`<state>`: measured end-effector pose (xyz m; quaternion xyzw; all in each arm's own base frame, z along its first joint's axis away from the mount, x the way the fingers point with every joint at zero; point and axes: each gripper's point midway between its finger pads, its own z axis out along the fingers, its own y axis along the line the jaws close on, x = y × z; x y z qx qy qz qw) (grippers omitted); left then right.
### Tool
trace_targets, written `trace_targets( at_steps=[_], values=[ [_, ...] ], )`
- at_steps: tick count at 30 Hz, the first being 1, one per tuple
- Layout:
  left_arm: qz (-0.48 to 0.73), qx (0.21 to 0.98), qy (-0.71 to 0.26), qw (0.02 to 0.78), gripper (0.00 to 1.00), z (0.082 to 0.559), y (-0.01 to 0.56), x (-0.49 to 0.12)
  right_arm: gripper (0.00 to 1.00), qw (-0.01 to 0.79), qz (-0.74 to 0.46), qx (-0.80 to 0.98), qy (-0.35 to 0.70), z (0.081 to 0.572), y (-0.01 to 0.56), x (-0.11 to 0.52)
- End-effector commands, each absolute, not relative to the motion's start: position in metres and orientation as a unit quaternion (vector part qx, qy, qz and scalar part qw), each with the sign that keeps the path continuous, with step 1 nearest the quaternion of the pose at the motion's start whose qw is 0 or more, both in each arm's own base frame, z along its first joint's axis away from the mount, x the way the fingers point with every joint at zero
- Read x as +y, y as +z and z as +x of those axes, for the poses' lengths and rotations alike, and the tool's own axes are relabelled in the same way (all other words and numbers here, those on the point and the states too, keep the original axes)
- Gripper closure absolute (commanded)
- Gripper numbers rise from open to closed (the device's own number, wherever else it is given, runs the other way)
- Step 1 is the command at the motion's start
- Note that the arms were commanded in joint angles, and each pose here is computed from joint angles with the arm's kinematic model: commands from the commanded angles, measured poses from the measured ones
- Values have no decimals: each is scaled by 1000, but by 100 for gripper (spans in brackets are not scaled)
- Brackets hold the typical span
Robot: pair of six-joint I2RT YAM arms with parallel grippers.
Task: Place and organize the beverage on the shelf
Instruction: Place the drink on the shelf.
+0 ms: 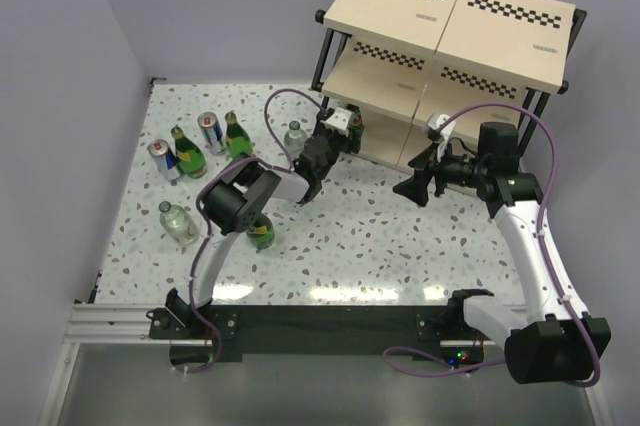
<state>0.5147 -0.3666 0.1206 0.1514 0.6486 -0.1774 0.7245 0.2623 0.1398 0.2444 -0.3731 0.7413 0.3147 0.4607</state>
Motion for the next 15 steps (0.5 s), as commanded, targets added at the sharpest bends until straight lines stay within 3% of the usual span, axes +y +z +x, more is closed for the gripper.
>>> trace_targets(
  at_steps=[1,15],
  values=[
    [128,622,-169,753,32,525,163,-362,16,480,-385,723,314,262,259,141],
    [112,624,-151,758,32,539,168,-361,16,479,-386,723,313,262,258,141]
  ],
)
